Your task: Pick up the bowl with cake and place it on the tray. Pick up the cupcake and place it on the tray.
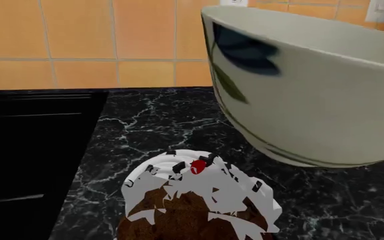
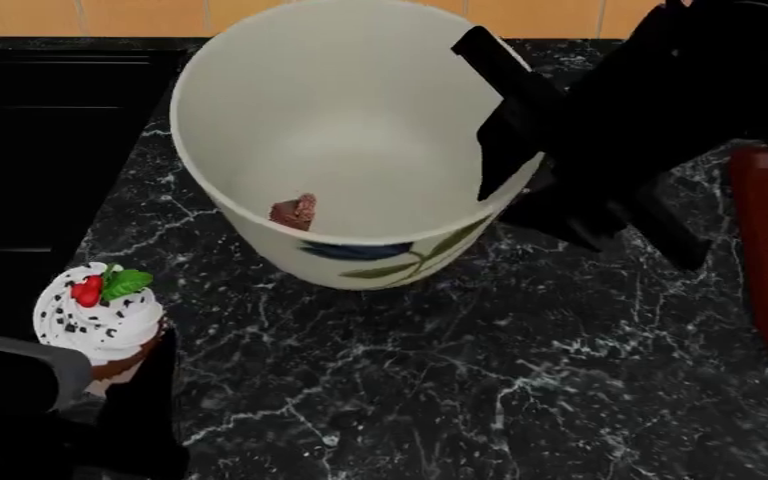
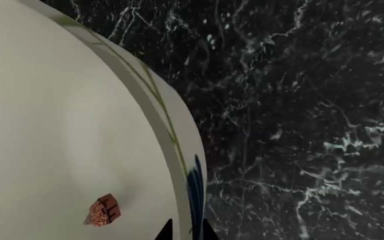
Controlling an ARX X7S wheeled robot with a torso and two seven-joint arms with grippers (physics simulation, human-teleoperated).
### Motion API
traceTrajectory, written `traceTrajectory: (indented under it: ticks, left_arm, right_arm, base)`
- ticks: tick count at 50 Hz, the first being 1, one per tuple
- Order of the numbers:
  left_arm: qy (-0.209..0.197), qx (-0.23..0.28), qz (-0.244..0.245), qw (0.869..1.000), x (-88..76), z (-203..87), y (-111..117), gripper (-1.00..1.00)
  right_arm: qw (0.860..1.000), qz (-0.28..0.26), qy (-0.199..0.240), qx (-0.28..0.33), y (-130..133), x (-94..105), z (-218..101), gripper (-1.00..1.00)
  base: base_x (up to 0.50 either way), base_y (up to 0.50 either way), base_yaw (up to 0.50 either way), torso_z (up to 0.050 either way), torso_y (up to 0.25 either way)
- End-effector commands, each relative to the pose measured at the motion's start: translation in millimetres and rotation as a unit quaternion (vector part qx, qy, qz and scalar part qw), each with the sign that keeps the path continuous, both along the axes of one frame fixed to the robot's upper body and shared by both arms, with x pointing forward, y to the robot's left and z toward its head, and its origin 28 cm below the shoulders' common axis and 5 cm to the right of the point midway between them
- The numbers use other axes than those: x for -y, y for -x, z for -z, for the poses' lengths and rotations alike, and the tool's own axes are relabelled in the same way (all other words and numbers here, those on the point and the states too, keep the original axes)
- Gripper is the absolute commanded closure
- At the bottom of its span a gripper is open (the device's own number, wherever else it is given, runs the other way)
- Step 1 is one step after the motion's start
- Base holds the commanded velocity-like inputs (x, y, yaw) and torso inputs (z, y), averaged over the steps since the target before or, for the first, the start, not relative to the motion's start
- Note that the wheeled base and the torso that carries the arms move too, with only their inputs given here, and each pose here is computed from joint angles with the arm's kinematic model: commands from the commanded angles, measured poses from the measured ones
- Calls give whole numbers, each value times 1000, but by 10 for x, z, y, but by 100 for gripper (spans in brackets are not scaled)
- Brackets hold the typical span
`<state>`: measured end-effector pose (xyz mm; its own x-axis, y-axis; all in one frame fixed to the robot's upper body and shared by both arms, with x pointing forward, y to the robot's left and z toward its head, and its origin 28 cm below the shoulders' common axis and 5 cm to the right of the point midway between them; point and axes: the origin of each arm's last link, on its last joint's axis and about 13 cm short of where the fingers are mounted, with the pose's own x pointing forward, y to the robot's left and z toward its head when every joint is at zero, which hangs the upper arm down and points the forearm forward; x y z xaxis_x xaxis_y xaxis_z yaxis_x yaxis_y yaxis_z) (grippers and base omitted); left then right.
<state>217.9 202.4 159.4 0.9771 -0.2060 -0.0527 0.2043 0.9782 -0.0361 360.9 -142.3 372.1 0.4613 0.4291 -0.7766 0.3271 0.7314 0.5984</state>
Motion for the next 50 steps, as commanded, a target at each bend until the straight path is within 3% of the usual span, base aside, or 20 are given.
traceTrajectory:
  ticks: [1, 50]
  left_arm:
    - [30, 24, 3, 999, -18, -163, 57, 100]
    - [20, 41, -2, 999, -62, -259, 92, 100]
  right_arm:
    - [995, -24, -85, 40, 46, 31, -135, 100]
    - [995, -34, -79, 54, 88, 60, -188, 100]
  base:
    - [0, -500, 0, 0, 0]
    - [0, -500, 0, 0, 0]
